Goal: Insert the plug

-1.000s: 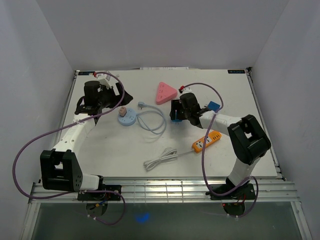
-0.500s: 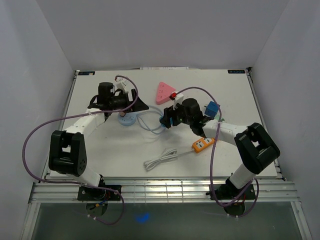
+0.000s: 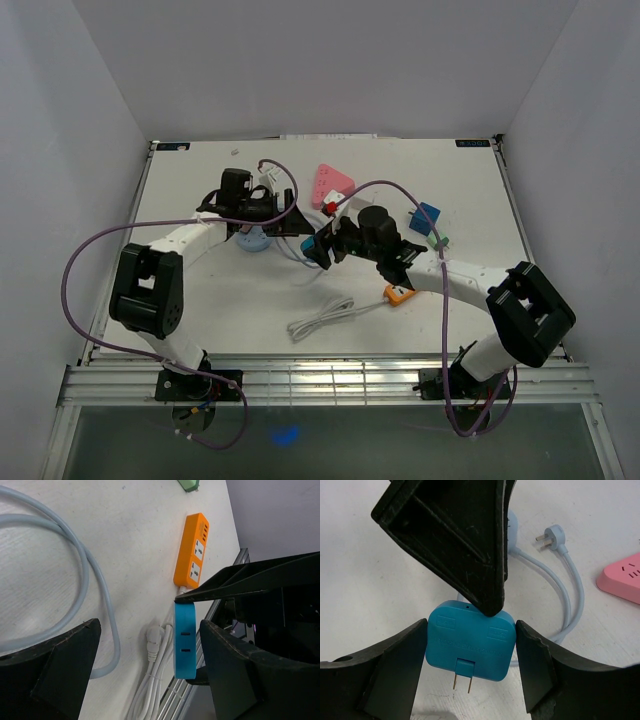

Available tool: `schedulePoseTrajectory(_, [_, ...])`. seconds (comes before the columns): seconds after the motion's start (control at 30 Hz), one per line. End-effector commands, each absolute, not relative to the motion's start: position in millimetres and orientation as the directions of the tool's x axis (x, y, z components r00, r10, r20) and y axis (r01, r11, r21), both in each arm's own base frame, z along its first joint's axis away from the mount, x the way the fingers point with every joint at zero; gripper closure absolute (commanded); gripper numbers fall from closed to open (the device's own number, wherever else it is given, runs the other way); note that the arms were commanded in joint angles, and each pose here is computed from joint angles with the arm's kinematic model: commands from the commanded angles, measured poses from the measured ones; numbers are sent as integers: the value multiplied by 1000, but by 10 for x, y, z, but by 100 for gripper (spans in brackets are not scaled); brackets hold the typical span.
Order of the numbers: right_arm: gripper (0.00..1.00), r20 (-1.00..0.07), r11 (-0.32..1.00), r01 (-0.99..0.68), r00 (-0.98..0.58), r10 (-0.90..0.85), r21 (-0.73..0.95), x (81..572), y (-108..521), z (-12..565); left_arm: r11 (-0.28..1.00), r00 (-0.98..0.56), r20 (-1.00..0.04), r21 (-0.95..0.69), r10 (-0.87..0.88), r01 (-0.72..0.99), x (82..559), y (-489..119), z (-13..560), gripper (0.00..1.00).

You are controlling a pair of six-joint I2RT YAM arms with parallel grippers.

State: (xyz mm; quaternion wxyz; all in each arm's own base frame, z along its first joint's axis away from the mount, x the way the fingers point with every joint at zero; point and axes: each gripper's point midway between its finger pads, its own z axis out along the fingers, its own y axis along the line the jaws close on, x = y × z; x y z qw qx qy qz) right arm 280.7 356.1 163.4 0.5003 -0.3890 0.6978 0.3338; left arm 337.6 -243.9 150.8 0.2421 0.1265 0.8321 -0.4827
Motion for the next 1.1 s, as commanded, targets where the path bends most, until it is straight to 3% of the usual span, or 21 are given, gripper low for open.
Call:
schedulePoseTrajectory(0.0, [51, -977, 480, -877, -109, -184, 7, 2846, 3564, 1834, 430, -846, -533, -761, 14, 486, 3301, -2543, 1710, 10])
schedulePoseTrajectory(0.37, [52, -973, 498, -867, -90, -215, -30, 2915, 3602, 1819, 373, -889, -455, -818, 46, 438, 3154, -2634, 1706, 20])
schedulePoseTrajectory(0.5, [52, -970, 496, -867, -90, -224, -34, 2925, 3609, 1789, 335, -915, -396, -854, 79, 398, 3069, -2706, 1638, 31])
schedulePoseTrajectory(1.07, [54, -967, 502, -864, -93, -239, -40, 2970, 3629, 1749, 323, -942, -313, -885, 119, 335, 2985, -2774, 1473, 44])
